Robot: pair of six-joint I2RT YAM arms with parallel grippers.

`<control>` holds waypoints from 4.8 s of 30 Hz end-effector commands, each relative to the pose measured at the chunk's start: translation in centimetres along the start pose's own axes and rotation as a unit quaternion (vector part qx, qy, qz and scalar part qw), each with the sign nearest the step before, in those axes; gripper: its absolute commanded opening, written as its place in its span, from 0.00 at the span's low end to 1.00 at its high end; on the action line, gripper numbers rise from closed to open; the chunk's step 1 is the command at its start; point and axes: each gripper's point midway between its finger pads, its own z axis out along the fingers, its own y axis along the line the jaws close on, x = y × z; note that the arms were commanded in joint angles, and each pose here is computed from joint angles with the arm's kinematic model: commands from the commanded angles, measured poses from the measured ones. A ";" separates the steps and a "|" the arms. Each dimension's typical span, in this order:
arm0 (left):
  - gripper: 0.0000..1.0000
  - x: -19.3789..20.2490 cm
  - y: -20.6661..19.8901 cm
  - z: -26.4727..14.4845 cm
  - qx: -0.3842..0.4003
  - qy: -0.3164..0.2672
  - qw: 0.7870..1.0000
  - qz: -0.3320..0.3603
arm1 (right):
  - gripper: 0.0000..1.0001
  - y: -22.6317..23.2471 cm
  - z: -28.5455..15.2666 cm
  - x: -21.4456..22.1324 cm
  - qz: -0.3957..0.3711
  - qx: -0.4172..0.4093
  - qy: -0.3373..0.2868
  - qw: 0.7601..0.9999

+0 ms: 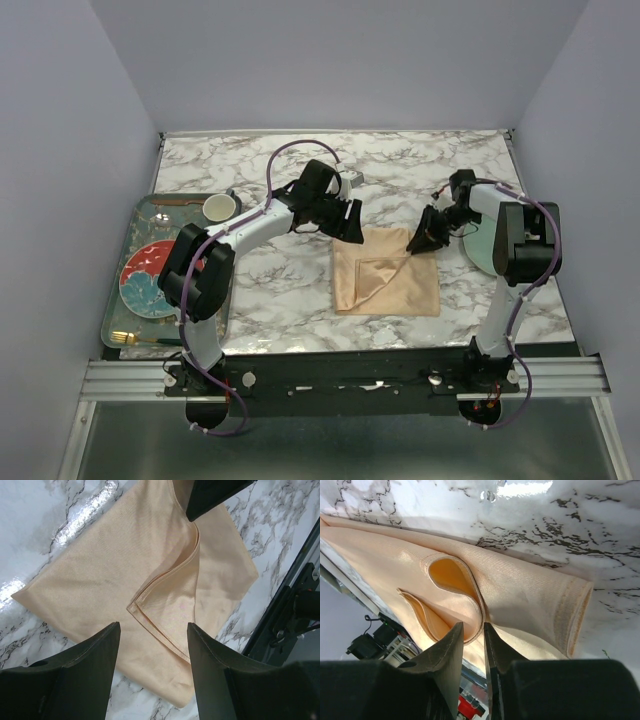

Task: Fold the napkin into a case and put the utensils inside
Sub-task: Smooth out the square-folded napkin at the center of the board.

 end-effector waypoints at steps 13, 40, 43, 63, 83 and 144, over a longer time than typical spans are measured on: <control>0.65 -0.5 0.3 -0.4 -0.008 -0.012 1.000 0.000 | 0.28 0.6 0.4 1.1 0.001 0.004 0.017 1.000; 0.65 -0.1 0.5 -0.8 -0.007 -0.017 1.000 -0.007 | 0.01 -2.5 -3.6 2.3 0.009 0.070 -0.010 0.997; 0.65 0.0 0.5 -0.7 -0.008 -0.017 1.000 -0.008 | 0.01 -2.7 -3.9 2.2 0.008 0.071 -0.011 0.997; 0.65 1.2 0.9 -0.4 -0.008 -0.003 1.000 -0.012 | 0.01 -4.6 -4.4 2.2 0.007 0.107 -0.012 0.994; 0.63 2.6 -2.5 5.5 0.030 0.034 0.999 0.006 | 0.01 -5.9 -3.4 1.7 0.012 0.125 0.002 0.992; 0.00 4.7 -13.6 12.0 0.182 0.081 0.980 0.023 | 0.08 -6.5 -2.7 1.7 0.020 0.130 0.016 0.991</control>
